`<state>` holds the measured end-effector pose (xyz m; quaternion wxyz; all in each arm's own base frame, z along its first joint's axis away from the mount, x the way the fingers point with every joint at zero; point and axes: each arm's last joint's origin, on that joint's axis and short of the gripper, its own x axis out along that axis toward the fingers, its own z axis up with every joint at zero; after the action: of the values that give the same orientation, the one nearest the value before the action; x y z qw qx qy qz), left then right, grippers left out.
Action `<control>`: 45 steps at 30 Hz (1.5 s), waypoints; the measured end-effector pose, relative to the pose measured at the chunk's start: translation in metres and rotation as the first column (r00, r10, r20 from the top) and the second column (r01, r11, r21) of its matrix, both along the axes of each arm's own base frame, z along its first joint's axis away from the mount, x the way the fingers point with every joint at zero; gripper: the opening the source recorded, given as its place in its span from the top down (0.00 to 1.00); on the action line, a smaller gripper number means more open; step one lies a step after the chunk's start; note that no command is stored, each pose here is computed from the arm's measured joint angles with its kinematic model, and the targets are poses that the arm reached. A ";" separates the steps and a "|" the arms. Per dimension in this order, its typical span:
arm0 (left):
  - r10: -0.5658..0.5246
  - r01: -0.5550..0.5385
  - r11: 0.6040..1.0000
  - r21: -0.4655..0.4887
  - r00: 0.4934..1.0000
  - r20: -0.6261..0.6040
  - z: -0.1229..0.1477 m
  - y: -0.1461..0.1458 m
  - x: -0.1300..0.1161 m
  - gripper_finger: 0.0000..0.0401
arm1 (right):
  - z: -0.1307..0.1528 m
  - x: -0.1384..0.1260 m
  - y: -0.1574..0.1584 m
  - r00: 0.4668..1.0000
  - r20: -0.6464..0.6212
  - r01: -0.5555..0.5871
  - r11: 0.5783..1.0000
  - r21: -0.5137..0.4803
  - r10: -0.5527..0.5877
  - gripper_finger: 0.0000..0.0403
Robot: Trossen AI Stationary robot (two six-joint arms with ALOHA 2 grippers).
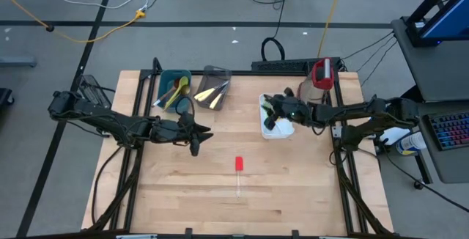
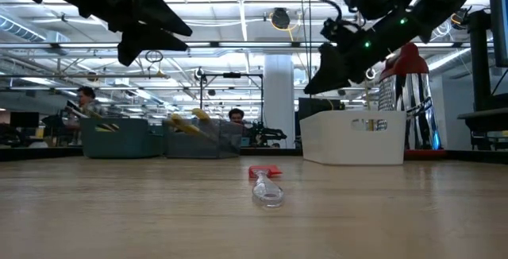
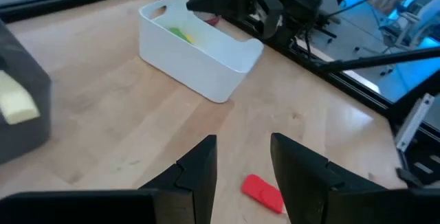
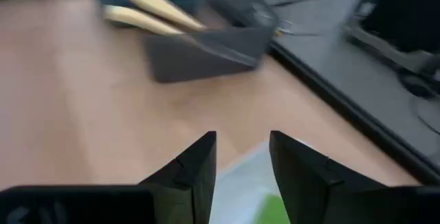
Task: Pick & Place Kitchen Items
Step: Put the red spatula into the white bin
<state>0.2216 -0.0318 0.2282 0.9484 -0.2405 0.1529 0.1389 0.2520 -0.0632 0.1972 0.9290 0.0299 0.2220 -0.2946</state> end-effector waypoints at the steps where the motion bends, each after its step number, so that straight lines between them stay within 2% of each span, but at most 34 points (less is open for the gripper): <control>1: -0.004 0.004 1.000 0.000 1.000 0.001 0.000 -0.001 0.000 0.65 | 0.000 0.002 0.005 0.999 0.006 -0.032 0.999 0.005 0.032 0.67; 4: -0.011 0.011 1.000 -0.004 1.000 0.014 0.001 -0.002 0.000 0.65 | 0.001 0.006 0.023 0.988 0.032 -0.149 0.988 0.035 0.148 0.67; 9: -0.016 0.016 1.000 0.009 1.000 0.024 0.002 -0.003 0.001 0.65 | 0.003 0.010 0.049 0.958 0.068 -0.283 0.957 0.059 0.279 0.66; 13: -0.027 0.026 0.999 0.039 1.000 0.014 0.002 -0.002 0.001 0.65 | 0.010 0.014 0.070 0.914 0.163 -0.386 0.919 0.078 0.371 0.62; 21: -0.040 0.039 0.997 0.074 0.999 0.006 0.002 -0.002 0.001 0.65 | 0.000 0.028 0.106 0.851 0.289 -0.486 0.866 0.118 0.439 0.50; 26: -0.040 0.040 0.996 0.077 0.999 -0.001 0.001 -0.002 0.000 0.65 | -0.016 0.044 0.120 0.846 0.330 -0.496 0.846 0.197 0.419 0.49; 31: -0.051 0.051 0.993 0.106 0.999 -0.008 0.001 -0.002 0.000 0.65 | -0.029 0.069 0.133 0.875 0.235 -0.477 0.836 0.271 0.423 0.48; 35: -0.131 0.139 0.975 0.174 0.990 -0.054 -0.001 -0.004 0.000 0.65 | -0.032 0.087 0.140 0.908 0.119 -0.416 0.838 0.353 0.401 0.48; 39: -0.209 0.224 0.961 0.165 0.972 -0.104 -0.005 -0.008 -0.002 0.65 | -0.042 0.093 0.143 0.939 0.031 -0.320 0.836 0.446 0.343 0.48; 45: -0.230 0.253 0.953 0.169 0.962 -0.147 -0.008 -0.011 -0.005 0.65 | -0.060 0.096 0.144 0.956 0.000 -0.254 0.826 0.504 0.294 0.48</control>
<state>0.2170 -0.0427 0.2199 0.9650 -0.1210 0.2270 0.0503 0.3483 0.0803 0.1372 0.9127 0.2250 0.3284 -0.0920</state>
